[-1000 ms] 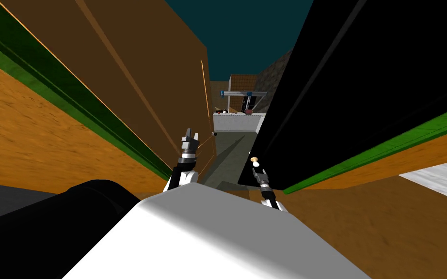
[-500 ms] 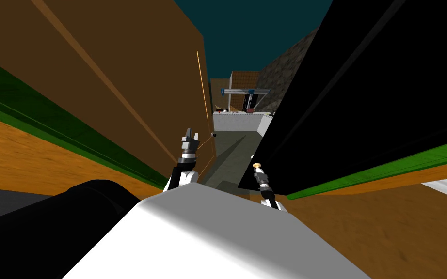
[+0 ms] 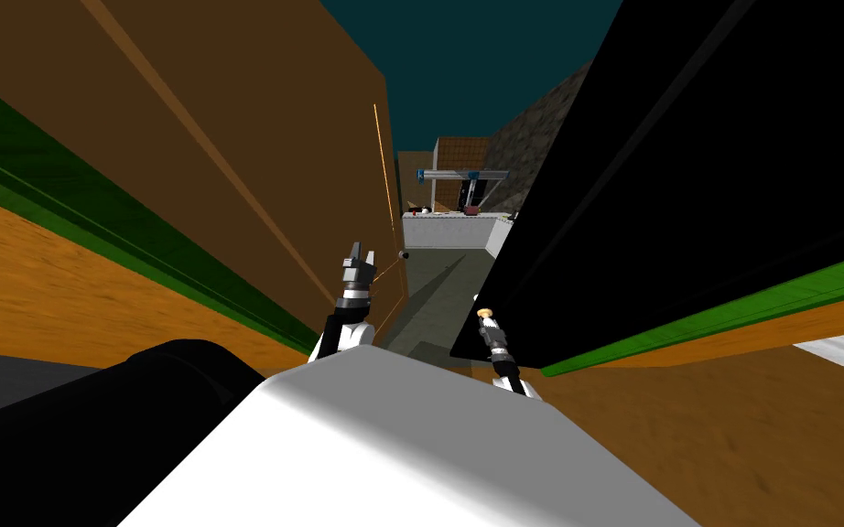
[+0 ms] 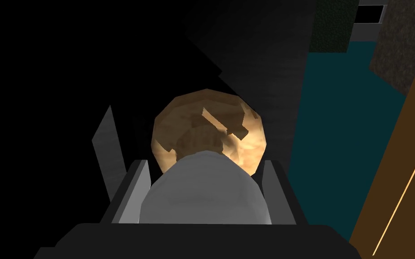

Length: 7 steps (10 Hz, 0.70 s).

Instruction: Push the door open

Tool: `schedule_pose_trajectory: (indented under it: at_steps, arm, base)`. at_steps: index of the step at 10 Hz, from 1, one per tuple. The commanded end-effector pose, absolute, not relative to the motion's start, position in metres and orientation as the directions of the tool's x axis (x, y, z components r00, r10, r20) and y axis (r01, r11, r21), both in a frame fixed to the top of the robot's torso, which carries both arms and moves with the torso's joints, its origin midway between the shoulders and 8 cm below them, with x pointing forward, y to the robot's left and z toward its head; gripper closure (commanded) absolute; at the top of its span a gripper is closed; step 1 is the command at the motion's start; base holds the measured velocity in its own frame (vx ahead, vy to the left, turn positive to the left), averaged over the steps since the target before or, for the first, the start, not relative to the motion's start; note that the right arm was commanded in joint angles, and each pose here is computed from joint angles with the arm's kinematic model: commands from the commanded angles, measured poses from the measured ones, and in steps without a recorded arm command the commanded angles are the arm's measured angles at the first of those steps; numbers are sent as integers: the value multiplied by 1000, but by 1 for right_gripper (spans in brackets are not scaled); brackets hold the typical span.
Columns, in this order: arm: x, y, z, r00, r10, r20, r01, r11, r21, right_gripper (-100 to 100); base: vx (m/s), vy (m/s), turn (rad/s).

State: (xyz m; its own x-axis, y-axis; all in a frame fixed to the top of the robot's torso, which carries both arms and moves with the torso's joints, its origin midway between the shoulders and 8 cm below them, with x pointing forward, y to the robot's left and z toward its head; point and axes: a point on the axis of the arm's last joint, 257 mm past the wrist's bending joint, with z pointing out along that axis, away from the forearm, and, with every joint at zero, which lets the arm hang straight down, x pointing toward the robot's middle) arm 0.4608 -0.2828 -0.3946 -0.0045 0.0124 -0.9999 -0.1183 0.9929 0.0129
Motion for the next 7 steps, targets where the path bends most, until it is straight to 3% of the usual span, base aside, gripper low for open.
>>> schedule_pose_trajectory:
  at_steps: [1,7]
  arm:
    - [461,-282,-394,-8,47,-999,-117,992,48,100]
    - [464,-277,-394,-21,215,-976,-111,970,216,100]
  base:
    - [18,2,-17]
    - [36,4,-31]
